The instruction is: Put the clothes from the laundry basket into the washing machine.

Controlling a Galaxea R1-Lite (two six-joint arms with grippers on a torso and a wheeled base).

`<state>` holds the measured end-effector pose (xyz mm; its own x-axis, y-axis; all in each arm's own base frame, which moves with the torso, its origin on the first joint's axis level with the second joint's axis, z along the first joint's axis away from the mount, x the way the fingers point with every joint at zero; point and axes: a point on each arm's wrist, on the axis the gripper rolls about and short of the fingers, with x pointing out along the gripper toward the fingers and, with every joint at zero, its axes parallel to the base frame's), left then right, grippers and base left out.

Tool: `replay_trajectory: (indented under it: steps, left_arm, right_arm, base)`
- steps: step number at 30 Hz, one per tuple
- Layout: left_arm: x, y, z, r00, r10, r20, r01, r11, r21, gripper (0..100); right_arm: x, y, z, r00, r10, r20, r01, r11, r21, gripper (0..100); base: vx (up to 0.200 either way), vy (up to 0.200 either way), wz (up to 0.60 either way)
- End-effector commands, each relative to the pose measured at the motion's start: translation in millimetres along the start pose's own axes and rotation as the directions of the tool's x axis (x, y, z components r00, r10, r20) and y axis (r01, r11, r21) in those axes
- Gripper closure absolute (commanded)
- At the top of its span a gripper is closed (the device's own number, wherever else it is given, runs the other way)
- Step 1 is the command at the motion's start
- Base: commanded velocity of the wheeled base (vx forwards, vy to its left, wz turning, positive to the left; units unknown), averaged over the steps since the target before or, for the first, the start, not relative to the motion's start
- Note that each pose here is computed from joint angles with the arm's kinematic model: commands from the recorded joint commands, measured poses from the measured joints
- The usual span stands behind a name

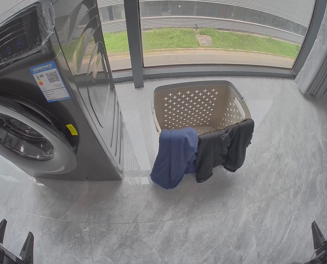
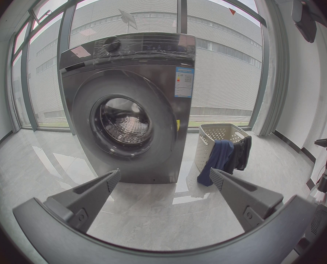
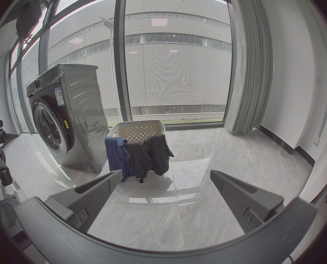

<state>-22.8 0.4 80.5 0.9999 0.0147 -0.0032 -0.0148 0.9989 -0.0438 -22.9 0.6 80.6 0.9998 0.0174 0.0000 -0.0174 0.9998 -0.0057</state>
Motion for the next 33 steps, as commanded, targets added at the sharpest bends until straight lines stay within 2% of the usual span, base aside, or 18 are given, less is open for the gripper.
replay_trajectory:
  steps: [1, 18, 29, 33]
  left_arm:
    - [0.2, 0.2, -4.3, 1.0, 0.001, -0.003, -0.001, 1.0, -0.001, 0]
    - [0.2, 0.2, -4.3, 1.0, 0.001, -0.003, -0.001, 1.0, -0.001, 0]
    - [0.2, 0.2, -4.3, 1.0, 0.001, -0.003, -0.001, 1.0, -0.001, 0]
    - [0.2, 0.2, -4.3, 1.0, 0.001, -0.003, -0.001, 1.0, -0.001, 0]
  right_arm:
    - [0.3, 0.0, -4.8, 1.0, 0.001, -0.005, -0.001, 1.0, 0.0, 0]
    - [0.3, 0.1, -4.8, 1.0, 0.001, -0.005, -0.001, 1.0, -0.002, 0]
    - [0.3, 0.1, -4.8, 1.0, 0.001, -0.005, -0.001, 1.0, -0.003, 0]
    - [0.3, 0.1, -4.8, 1.0, 0.001, -0.005, -0.001, 1.0, -0.003, 0]
  base:
    - [0.0, 0.2, 0.0]
    - [0.0, 0.2, 0.0]
    - [0.0, 0.0, 0.0]
    - [0.0, 0.0, 0.6]
